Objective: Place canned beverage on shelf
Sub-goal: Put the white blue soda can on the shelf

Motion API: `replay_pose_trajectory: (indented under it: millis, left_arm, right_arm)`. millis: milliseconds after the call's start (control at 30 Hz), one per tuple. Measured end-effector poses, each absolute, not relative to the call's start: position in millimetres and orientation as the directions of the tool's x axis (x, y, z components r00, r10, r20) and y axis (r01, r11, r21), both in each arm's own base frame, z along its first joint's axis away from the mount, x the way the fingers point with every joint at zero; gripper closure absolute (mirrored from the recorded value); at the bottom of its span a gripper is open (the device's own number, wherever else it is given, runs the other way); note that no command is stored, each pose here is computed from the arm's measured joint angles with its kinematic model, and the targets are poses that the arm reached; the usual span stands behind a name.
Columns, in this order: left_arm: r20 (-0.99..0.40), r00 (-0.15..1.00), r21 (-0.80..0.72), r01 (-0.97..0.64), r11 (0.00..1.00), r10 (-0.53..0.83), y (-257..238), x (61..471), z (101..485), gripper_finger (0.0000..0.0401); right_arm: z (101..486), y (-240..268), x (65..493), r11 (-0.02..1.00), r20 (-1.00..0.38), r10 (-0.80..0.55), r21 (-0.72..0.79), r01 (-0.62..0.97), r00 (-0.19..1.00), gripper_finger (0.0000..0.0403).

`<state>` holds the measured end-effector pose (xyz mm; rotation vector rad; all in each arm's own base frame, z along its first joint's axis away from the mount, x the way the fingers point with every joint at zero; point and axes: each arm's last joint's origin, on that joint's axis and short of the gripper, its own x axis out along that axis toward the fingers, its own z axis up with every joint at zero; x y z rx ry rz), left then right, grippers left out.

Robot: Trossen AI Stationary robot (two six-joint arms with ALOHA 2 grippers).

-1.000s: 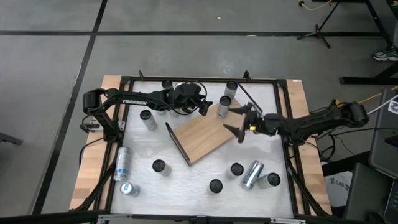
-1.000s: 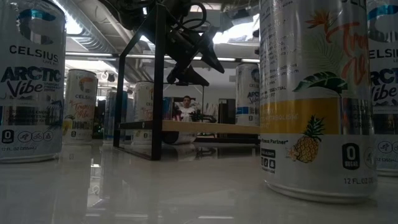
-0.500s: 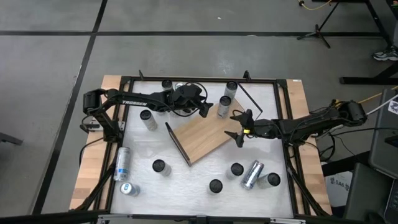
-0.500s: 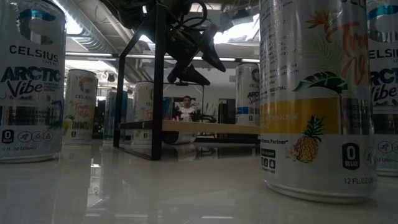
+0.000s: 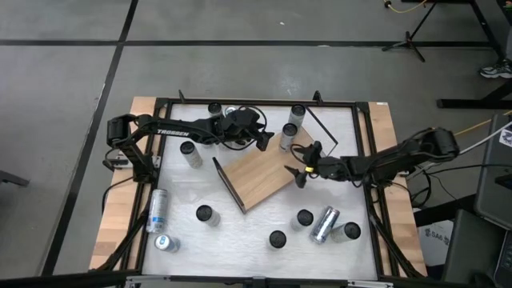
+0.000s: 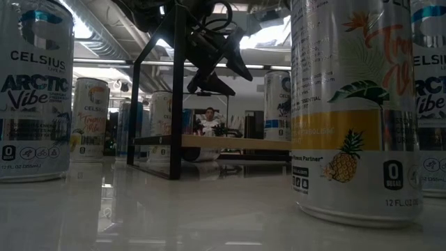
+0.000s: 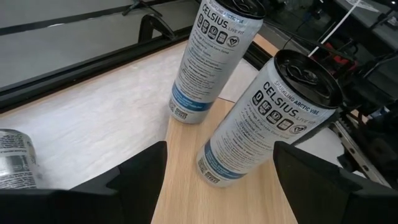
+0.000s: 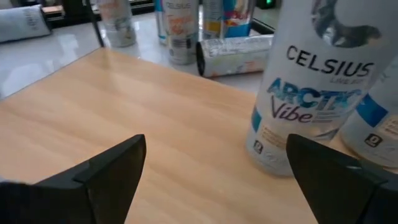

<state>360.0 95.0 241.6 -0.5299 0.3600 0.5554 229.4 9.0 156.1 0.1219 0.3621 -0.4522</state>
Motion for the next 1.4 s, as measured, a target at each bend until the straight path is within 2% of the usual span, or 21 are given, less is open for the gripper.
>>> replay_pose_trajectory:
  millis: [367, 733, 1067, 1400]
  left_arm:
    - [-0.457, 0.794, -0.374, -0.581, 0.723, 0.402, 95.0, 360.0, 241.7, 0.0113]
    - [-0.477, 0.786, -0.346, -0.580, 0.738, 0.394, 91.6, 360.1, 239.2, 0.0113]
    - [-0.514, 0.779, -0.333, -0.567, 0.753, 0.360, 80.6, 375.2, 212.7, 0.0113]
    - [-0.484, 0.794, -0.342, -0.559, 0.755, 0.369, 80.5, 387.1, 196.5, 0.0113]
  right_arm:
    - [158.3, -14.8, 232.7, 0.856, -0.335, -0.463, 0.073, 0.512, 0.821, 0.0027]
    - [158.9, -18.6, 233.0, 0.859, -0.332, -0.451, 0.091, 0.504, 0.828, 0.0027]
    - [158.9, -18.3, 233.2, 0.863, -0.334, -0.442, 0.094, 0.496, 0.832, 0.0027]
    - [158.9, -18.3, 233.2, 0.863, -0.334, -0.442, 0.094, 0.496, 0.832, 0.0027]
